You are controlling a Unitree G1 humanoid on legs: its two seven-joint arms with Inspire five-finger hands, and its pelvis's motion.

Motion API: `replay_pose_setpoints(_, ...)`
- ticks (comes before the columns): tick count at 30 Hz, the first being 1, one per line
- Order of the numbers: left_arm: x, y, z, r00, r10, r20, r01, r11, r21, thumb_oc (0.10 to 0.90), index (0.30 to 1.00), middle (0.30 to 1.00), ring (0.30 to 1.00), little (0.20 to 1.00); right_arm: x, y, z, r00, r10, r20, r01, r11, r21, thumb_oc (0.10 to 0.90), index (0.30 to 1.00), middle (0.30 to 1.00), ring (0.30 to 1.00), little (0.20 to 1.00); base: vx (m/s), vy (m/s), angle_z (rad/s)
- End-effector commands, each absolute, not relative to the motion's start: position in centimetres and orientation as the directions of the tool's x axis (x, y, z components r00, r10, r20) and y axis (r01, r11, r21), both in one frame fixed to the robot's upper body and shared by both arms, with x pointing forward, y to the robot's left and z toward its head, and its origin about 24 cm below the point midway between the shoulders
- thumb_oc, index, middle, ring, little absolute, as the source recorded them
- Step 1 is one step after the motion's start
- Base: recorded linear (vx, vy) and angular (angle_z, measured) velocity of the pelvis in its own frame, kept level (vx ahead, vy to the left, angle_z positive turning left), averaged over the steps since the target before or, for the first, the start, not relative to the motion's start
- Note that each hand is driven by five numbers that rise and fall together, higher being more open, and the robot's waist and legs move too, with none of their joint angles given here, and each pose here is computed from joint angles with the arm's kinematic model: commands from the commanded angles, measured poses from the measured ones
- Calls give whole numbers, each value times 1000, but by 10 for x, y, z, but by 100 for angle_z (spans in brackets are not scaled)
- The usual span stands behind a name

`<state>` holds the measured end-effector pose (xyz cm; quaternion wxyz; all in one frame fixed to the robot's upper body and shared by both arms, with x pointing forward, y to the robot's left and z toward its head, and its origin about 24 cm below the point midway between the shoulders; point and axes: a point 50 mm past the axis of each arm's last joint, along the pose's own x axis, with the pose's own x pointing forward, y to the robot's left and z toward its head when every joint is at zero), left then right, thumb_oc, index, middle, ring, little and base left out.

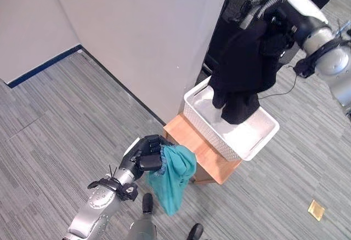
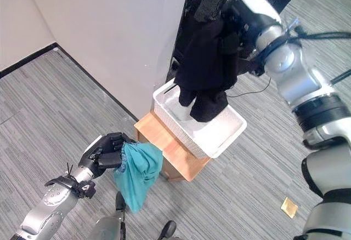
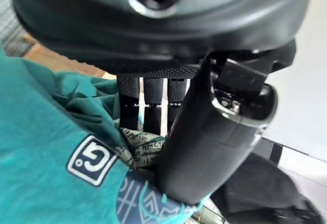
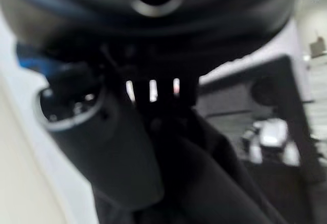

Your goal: Pick up bed clothes into laundry basket.

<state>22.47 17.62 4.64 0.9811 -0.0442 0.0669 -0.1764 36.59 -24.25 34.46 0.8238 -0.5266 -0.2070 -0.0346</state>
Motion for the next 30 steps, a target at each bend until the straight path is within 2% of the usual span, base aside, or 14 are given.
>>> replay_pose_setpoints(1,232,157,92,892,-425,155,444,887,-124,400,300,300,300,300,313,-254,450,681,116,723,602,473,-643,400,300,300,300,300,0,0,0)
replay_pose_setpoints(12,232,159,88,901,-411,138,428,894,-130,400,300,300,300,300,308,-260,456,671,91,736,630,454,-630,400,300,300,300,300,1,-4,0)
replay_pose_setpoints(30,231,165,84,915,-385,121,398,910,-118,400,300,300,300,300,292,-254,448,628,180,757,600,507,-618,400,300,300,300,300,0,0,0)
